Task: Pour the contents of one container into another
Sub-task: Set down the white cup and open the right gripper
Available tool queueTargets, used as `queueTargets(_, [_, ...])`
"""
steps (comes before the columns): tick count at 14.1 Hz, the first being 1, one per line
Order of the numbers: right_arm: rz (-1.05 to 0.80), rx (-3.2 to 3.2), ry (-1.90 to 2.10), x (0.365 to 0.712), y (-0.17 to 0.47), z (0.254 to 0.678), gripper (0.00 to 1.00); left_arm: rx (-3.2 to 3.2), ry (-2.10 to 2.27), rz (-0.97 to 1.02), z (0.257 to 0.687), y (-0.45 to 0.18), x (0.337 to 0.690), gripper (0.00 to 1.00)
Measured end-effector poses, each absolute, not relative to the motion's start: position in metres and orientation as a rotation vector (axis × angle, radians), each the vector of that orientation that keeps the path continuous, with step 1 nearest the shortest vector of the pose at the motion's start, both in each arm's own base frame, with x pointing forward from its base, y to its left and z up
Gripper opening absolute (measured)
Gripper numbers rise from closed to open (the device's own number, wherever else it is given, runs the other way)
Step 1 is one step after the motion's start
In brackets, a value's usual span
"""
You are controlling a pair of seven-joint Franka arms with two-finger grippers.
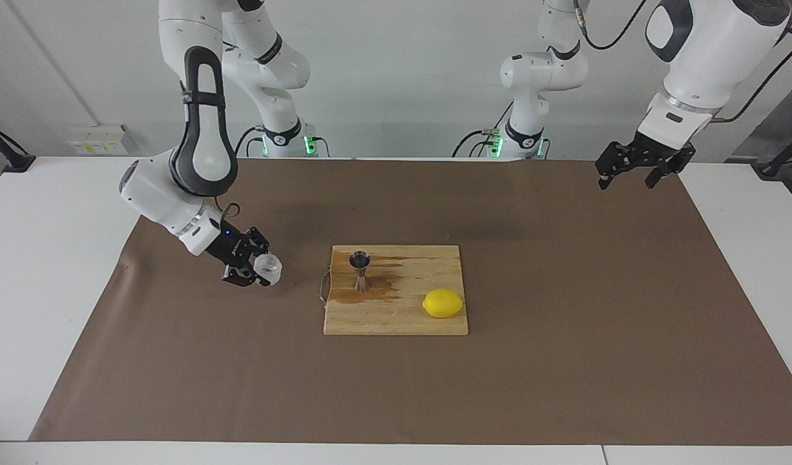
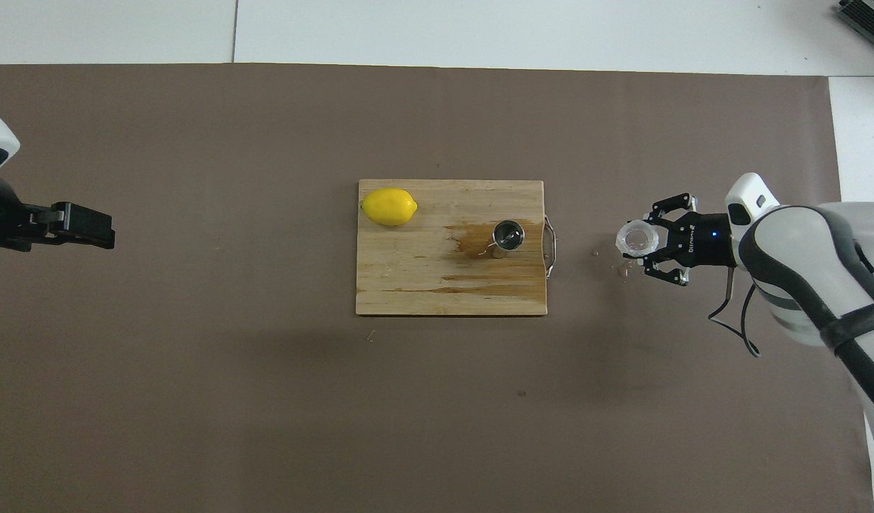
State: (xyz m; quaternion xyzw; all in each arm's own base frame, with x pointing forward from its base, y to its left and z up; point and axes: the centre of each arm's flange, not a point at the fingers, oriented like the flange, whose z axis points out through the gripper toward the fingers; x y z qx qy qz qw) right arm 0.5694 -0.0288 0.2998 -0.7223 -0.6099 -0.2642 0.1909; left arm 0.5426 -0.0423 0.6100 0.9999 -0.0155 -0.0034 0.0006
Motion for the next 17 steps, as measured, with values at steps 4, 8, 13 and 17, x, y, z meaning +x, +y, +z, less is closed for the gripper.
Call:
queueTargets(4, [-0.807,-1.950,-1.703,0.564,-0.046,0.253,0.51,3.140,-0.049,-0.011,0.610,-0.042,0.543,1.00])
queueTargets(8, [-0.812,-1.939,-1.693,0.562,-0.053,0.252,0.57,3.140,-0.049,-0.011,0.610,-0.042,0.543,1.00])
queueTargets(13, [-0.801,-1.957,-1.698,0.566,-0.053,0.267,1.00,3.140,-0.049,-0.011,0.610,-0.042,0.543,1.00])
queueTargets(17, [-0.599,-2.092,-1.642,0.564,-0.040,0.343,1.00,3.140,-0.049,-0.010,0.610,-0.042,0.543,1.00])
